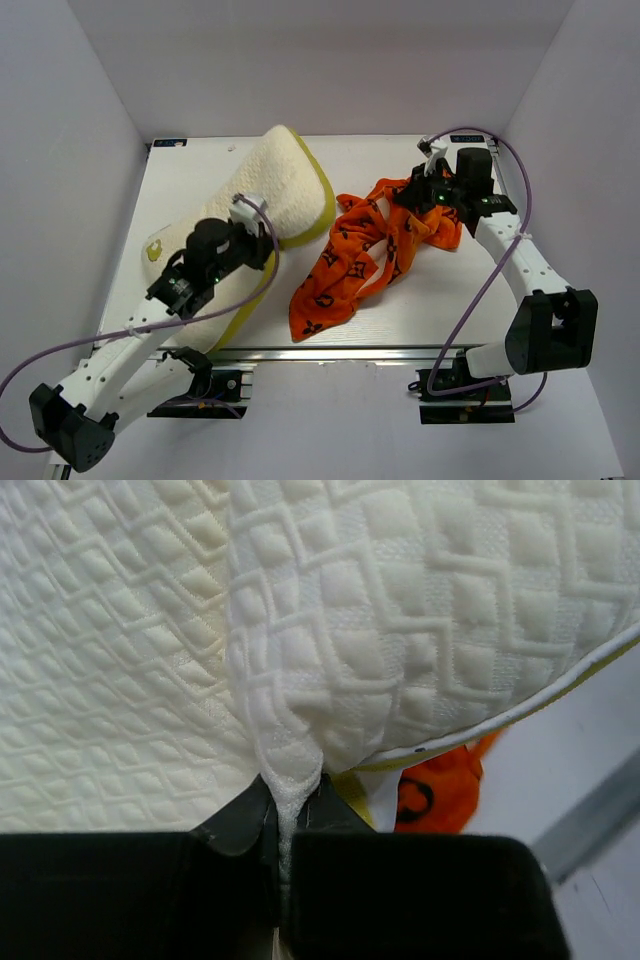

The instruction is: Put the pillow into the pillowcase

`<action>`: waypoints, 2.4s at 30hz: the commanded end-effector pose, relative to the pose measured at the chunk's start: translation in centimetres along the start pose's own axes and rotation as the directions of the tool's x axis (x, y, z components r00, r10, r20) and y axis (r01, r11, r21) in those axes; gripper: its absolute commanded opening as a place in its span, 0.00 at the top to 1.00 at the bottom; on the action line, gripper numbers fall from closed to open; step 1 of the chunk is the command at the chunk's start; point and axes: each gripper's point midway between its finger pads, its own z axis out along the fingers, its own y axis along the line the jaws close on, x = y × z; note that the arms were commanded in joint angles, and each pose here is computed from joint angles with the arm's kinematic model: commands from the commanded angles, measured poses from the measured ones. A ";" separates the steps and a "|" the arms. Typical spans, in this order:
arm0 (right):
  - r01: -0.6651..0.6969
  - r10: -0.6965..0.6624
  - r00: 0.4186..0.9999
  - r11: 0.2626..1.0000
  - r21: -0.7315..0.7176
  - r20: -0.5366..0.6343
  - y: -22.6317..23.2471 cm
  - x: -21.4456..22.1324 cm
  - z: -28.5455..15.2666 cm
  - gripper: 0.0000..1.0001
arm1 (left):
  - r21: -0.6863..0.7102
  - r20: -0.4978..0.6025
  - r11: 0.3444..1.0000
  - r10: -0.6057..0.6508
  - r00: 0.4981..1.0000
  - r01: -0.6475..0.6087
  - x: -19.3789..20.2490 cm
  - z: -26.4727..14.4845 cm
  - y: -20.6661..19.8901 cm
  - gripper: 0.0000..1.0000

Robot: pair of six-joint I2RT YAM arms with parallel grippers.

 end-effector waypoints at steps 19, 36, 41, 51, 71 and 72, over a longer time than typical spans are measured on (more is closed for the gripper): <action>0.119 -0.115 0.990 0.991 -0.057 0.076 3.6 -3.8 -1.8 1.00 | 0.161 -0.213 0.986 0.078 0.974 -0.044 8.8 1.7 -9.4 0.51; 0.116 -0.115 0.993 0.992 -0.045 0.019 3.3 -0.7 -1.9 1.00 | -0.108 -0.090 0.988 -0.122 0.988 0.112 -2.7 7.2 1.4 0.08; 0.124 -0.123 0.992 0.990 -0.066 0.022 3.7 -0.6 -1.8 1.00 | 0.055 -0.203 0.991 -0.109 0.973 0.123 -3.9 14.5 3.0 0.02; 0.126 -0.124 0.992 0.990 -0.069 0.035 3.6 -0.5 -1.6 1.00 | 0.237 -0.506 0.966 0.036 0.862 0.099 3.8 18.5 4.4 0.02; 0.119 -0.118 0.993 0.990 -0.072 0.010 3.3 0.0 -1.4 1.00 | 0.203 -0.607 0.974 0.047 0.793 0.098 14.1 17.8 7.7 0.91; 0.117 -0.116 0.993 0.991 -0.071 0.011 3.3 0.0 -1.4 1.00 | 0.207 -0.589 0.973 0.042 0.807 0.100 13.4 17.6 7.4 0.94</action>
